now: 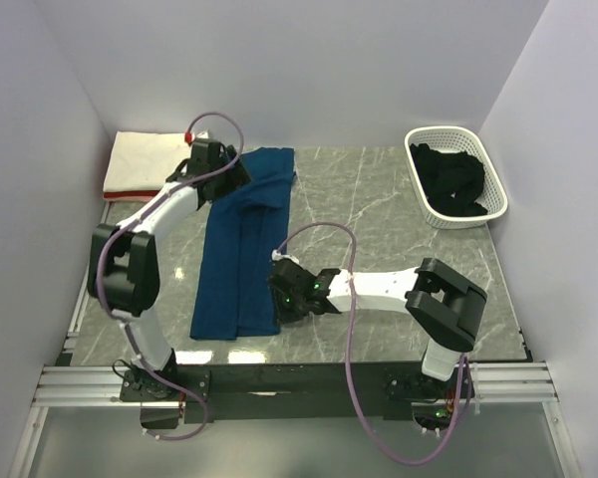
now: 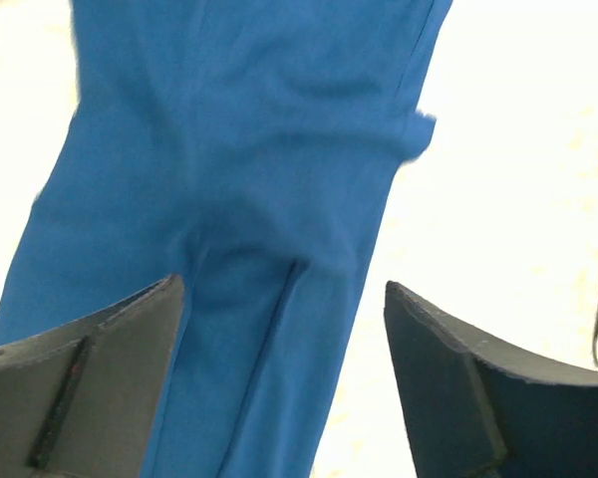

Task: Fold and stack the t-shirts
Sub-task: Fold the tshirt

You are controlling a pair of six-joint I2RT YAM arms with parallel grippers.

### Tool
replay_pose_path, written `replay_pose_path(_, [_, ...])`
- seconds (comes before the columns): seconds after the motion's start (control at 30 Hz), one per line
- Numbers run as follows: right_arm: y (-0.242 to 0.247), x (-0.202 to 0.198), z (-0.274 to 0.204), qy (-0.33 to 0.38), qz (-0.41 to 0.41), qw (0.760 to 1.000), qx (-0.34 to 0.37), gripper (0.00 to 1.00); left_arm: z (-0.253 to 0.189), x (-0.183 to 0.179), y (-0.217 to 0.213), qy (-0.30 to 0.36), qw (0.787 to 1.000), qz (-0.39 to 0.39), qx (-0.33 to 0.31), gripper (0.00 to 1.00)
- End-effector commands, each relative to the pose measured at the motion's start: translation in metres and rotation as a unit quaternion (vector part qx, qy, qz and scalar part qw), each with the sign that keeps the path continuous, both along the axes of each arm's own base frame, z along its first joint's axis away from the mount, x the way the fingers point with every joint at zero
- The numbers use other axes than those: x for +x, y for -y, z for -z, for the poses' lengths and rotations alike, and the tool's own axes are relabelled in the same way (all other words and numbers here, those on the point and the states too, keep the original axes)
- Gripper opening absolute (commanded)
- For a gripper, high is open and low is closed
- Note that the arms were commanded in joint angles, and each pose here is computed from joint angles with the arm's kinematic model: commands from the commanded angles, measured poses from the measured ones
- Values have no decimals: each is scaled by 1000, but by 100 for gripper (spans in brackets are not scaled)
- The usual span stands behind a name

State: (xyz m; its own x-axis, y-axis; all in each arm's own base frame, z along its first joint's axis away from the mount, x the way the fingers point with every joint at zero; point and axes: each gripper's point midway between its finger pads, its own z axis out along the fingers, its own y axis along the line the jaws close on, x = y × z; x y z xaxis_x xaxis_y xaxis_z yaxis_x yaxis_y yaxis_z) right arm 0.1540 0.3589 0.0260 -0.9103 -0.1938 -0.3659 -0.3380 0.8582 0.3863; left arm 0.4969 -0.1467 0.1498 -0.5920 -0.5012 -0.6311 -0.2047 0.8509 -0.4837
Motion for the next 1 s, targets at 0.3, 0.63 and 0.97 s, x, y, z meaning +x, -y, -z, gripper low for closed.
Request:
replay_pose_path(0.3, [81, -23, 14, 12, 51, 997, -50, 3, 24, -123, -15, -22, 998, -16, -52, 79])
replay_pose_path(0.63, [114, -53, 14, -14, 68, 998, -14, 5, 40, -181, 0, -37, 997, 28, -69, 73])
replay_pose_path(0.97, [135, -69, 17, -24, 83, 996, 20, 12, 18, -145, 56, -4, 993, 118, -15, 70])
